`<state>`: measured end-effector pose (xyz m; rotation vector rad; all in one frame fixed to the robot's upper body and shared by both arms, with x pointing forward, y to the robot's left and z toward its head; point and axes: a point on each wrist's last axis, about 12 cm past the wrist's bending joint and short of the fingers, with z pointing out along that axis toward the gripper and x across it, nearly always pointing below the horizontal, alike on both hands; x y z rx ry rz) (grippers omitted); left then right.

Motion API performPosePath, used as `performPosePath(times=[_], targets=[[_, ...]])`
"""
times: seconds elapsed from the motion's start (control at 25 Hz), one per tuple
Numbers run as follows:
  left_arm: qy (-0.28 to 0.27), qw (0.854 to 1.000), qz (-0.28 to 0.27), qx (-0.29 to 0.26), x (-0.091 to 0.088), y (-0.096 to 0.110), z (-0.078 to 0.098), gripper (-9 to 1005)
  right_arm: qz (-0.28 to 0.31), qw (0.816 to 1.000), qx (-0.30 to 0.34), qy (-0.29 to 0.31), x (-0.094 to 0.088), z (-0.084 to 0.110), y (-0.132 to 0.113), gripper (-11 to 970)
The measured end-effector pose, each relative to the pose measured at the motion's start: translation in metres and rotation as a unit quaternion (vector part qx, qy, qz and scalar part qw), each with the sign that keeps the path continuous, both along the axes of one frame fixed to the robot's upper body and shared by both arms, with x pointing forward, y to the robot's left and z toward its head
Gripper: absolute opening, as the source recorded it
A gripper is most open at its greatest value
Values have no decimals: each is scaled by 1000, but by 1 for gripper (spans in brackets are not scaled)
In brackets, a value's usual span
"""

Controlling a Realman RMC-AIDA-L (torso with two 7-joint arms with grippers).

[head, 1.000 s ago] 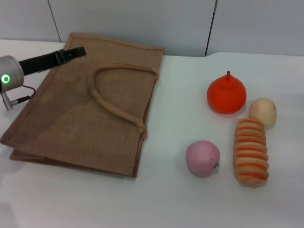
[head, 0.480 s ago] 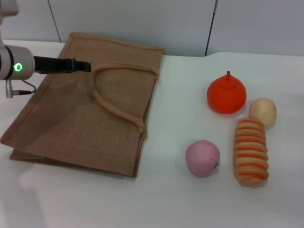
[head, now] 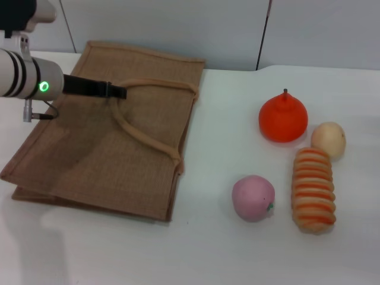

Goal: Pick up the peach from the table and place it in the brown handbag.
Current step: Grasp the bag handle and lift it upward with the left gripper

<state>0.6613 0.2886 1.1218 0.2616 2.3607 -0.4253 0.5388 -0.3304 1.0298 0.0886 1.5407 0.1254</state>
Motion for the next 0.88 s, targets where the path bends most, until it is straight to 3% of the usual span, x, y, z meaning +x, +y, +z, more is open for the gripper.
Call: performPosePath(times=[0.88], targets=[[-20,998,5,53,9,-15,-22,656,5,1000,1,-3,4,2,4,834]])
